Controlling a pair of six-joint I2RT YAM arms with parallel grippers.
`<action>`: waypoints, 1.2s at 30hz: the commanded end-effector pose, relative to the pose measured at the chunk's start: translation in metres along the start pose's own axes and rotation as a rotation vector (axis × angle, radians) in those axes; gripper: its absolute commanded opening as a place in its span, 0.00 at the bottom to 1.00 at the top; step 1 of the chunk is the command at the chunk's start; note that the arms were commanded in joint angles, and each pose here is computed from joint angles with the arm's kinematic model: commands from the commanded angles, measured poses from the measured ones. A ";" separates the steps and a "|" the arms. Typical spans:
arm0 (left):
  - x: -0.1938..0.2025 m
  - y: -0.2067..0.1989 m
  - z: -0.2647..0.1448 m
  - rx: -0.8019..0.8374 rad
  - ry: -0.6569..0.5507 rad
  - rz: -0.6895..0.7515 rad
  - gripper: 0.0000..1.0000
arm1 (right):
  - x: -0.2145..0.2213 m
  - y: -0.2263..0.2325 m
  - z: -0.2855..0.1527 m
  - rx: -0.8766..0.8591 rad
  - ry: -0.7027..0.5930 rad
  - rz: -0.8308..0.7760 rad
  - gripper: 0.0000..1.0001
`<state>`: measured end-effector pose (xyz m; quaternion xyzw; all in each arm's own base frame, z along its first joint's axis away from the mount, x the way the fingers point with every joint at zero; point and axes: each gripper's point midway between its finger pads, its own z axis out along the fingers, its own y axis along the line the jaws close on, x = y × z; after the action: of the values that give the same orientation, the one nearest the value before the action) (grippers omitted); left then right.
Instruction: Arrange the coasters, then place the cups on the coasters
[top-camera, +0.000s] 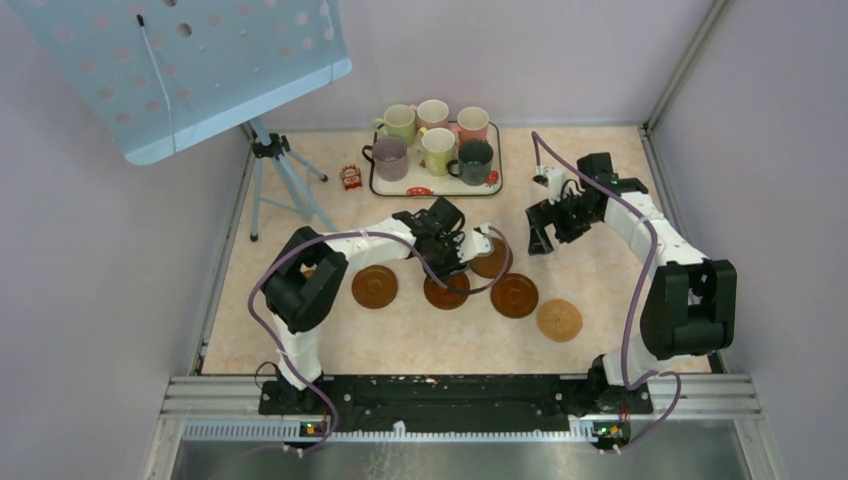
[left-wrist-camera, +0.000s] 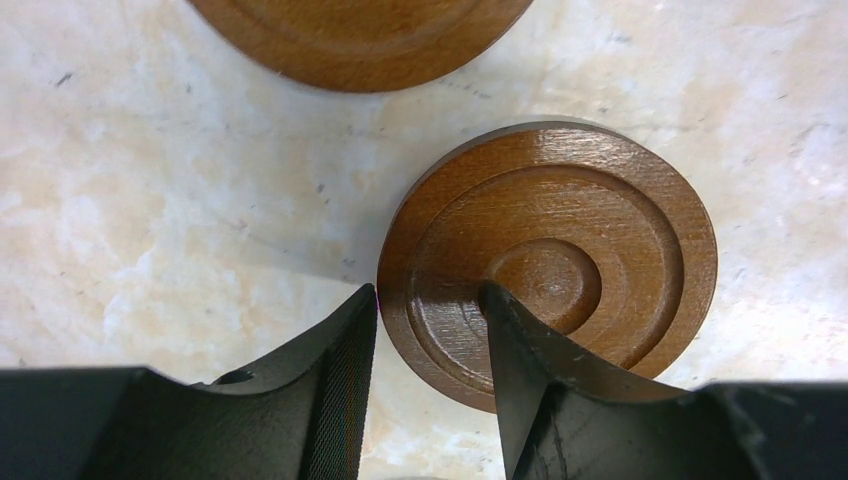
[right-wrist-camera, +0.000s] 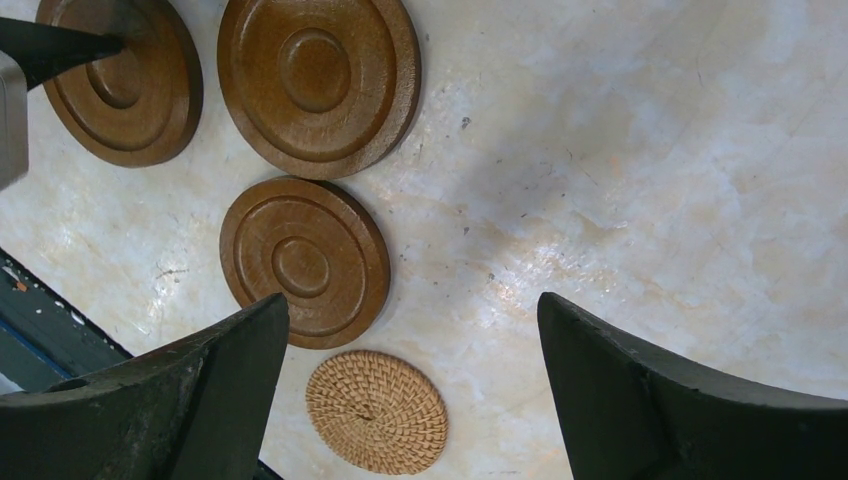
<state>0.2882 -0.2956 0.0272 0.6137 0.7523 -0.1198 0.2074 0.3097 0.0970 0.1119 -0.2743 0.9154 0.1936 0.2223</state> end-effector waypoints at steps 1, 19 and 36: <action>0.022 0.015 -0.011 -0.050 0.050 0.006 0.50 | -0.006 0.000 -0.004 -0.005 -0.030 -0.020 0.92; 0.011 0.011 -0.028 -0.035 0.006 -0.026 0.67 | -0.003 0.002 -0.004 -0.015 -0.024 -0.033 0.92; -0.064 0.026 -0.121 -0.024 -0.429 -0.128 0.89 | 0.005 0.027 0.028 0.008 -0.023 -0.165 0.85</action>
<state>0.2993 -0.2927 0.1263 0.5552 0.7480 -0.2006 0.3034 0.2777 0.1193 0.0773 -0.3267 0.9058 0.1925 0.1891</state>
